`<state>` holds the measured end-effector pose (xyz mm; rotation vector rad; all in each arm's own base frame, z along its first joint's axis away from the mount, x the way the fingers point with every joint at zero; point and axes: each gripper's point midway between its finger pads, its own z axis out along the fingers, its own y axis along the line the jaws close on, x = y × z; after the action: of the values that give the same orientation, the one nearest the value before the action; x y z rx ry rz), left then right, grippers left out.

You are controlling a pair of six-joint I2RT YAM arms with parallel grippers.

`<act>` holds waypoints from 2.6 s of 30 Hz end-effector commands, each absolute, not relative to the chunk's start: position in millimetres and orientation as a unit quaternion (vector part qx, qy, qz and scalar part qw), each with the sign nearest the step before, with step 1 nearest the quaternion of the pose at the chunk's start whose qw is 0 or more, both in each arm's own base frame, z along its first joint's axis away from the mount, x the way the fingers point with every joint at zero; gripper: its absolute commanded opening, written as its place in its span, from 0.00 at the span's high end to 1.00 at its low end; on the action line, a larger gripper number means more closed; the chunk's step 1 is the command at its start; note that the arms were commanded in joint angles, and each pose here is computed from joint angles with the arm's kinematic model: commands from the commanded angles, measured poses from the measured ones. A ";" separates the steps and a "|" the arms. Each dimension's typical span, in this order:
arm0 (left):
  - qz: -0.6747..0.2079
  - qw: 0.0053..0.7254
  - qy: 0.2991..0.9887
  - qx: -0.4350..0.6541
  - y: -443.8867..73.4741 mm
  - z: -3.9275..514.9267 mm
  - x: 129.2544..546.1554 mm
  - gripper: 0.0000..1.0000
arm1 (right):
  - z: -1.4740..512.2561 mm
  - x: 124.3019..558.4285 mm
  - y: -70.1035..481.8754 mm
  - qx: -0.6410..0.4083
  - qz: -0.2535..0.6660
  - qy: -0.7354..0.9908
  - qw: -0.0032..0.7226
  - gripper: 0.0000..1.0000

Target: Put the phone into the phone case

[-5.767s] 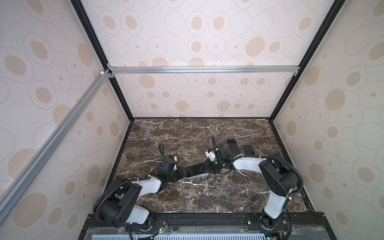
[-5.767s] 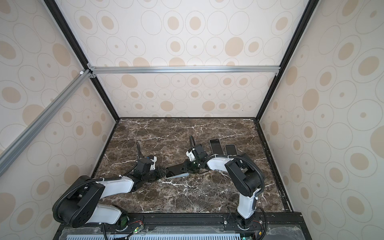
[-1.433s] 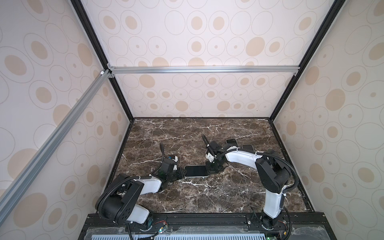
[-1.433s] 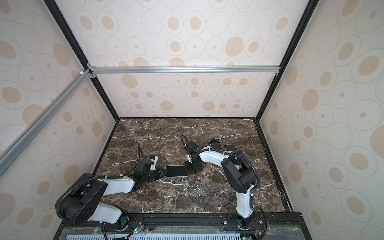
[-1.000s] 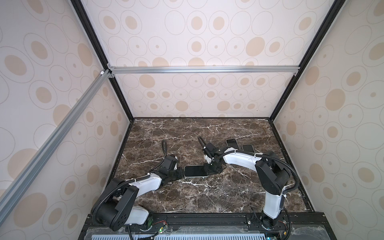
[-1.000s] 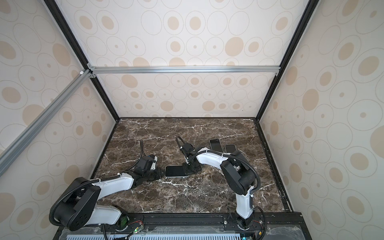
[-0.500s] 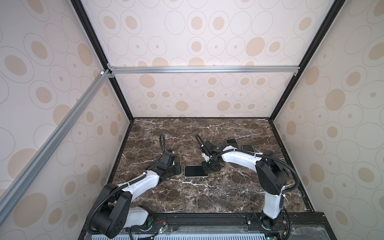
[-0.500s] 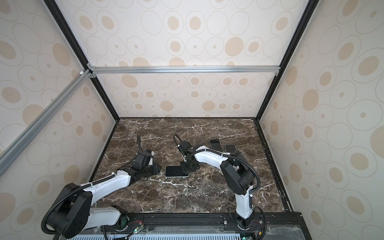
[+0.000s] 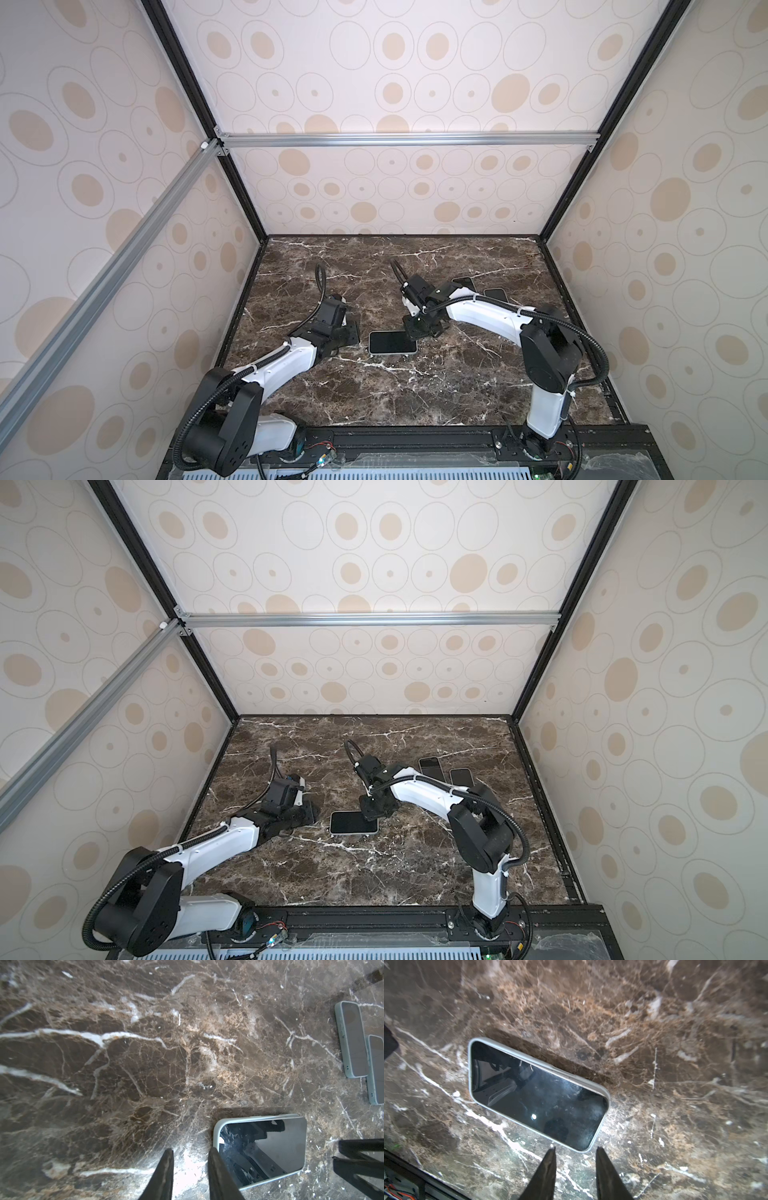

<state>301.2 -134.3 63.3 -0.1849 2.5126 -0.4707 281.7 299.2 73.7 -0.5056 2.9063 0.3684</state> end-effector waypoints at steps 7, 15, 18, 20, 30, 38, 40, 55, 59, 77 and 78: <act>-0.191 0.293 0.935 -0.057 -137.2 81.2 313.8 0.67 | 101.9 293.4 292.1 -0.167 0.128 0.970 0.120 0.59; -0.235 0.260 0.935 -0.054 -146.2 75.1 316.6 0.62 | 103.7 309.9 281.7 -0.142 0.156 0.971 0.115 0.58; -0.238 0.252 0.937 -0.051 -147.3 71.1 317.7 0.61 | 100.6 314.1 278.1 -0.133 0.164 0.972 0.107 0.58; -0.240 0.245 0.938 -0.050 -147.9 66.6 317.1 0.60 | 96.1 315.5 276.7 -0.128 0.168 0.972 0.100 0.58; -0.245 0.207 0.946 -0.054 -147.8 37.0 308.5 0.63 | 69.3 310.6 286.7 -0.118 0.199 0.971 0.051 0.60; -0.265 0.190 0.944 -0.052 -154.4 32.4 302.8 0.64 | 53.1 305.4 282.8 -0.114 0.190 0.975 0.034 0.69; -0.276 0.189 0.941 -0.048 -158.1 34.9 301.9 0.64 | 49.1 303.7 279.6 -0.111 0.184 0.976 0.030 0.69; -0.321 0.155 0.934 -0.033 -176.2 29.6 290.5 0.67 | 25.8 297.0 274.4 -0.096 0.181 0.979 0.009 0.77; -0.322 0.149 0.934 -0.032 -179.7 24.4 286.6 0.70 | 19.8 294.7 274.6 -0.094 0.182 0.979 0.002 0.79; -0.270 0.131 0.954 -0.016 -174.4 -4.8 278.8 0.79 | -33.2 274.8 246.7 -0.100 0.110 0.988 -0.044 0.85; -0.269 0.130 0.954 -0.016 -173.8 -5.9 277.5 0.79 | -36.7 272.9 244.2 -0.102 0.102 0.988 -0.048 0.86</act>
<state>292.9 -185.7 20.4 -0.0468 2.6684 -0.8935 298.0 283.7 25.6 -0.3351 3.0324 0.6328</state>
